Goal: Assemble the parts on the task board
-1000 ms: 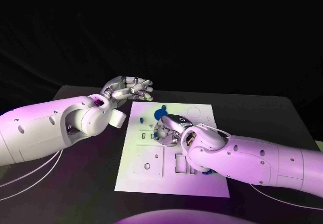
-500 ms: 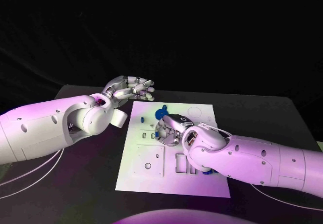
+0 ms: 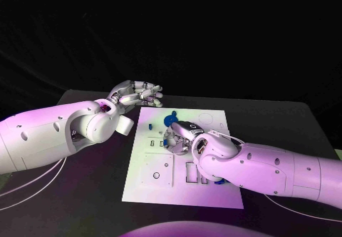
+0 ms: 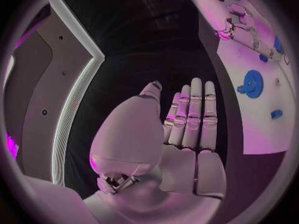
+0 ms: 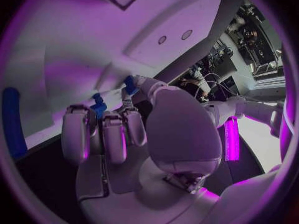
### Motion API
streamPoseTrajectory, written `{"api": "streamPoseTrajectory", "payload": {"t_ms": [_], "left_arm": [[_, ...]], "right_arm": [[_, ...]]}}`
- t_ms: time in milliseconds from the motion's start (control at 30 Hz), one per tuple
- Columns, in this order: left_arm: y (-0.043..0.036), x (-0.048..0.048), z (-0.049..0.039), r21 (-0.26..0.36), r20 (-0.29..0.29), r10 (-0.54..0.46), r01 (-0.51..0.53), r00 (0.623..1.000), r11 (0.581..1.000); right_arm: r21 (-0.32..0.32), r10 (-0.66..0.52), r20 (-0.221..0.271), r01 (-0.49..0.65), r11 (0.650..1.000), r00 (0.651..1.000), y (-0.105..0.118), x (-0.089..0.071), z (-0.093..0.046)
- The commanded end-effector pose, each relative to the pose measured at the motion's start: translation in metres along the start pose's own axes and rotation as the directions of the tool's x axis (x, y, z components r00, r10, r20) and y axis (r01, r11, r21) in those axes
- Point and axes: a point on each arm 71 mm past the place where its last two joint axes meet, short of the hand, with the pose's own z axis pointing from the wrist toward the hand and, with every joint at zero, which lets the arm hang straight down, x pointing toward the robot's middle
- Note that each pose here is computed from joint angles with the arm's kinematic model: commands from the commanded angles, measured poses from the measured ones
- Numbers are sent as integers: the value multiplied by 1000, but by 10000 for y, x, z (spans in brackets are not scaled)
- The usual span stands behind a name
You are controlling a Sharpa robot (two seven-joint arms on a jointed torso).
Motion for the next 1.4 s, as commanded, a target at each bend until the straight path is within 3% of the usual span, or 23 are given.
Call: {"api": "streamPoseTrajectory", "payload": {"t_ms": [33, 633, 867, 1033, 1200, 1400], "left_arm": [[-7, 23, 4, 4, -23, 0, 0, 1000, 1000], [-4, 12, 6, 3, -23, 0, 0, 1000, 1000], [3, 3, 8, 0, -21, 12, -12, 1000, 1000], [23, -13, 7, -17, -35, 81, -82, 996, 997], [68, 7, -2, -69, -84, 171, -177, 982, 982], [218, -52, -4, -251, -126, 291, -314, 949, 916]], "right_arm": [[3, -19, -8, 20, 1000, 1000, 2, 14, 2], [-15, -12, 8, 12, 1000, 1000, 35, 5, -9], [-22, 6, 56, -5, 1000, 998, 8, -42, -62], [-58, 50, 106, -44, 997, 993, -62, -169, -216], [-104, 147, 72, -139, 985, 987, -184, -394, -415], [-65, 272, 50, -269, 961, 961, -401, -718, -669]]}}
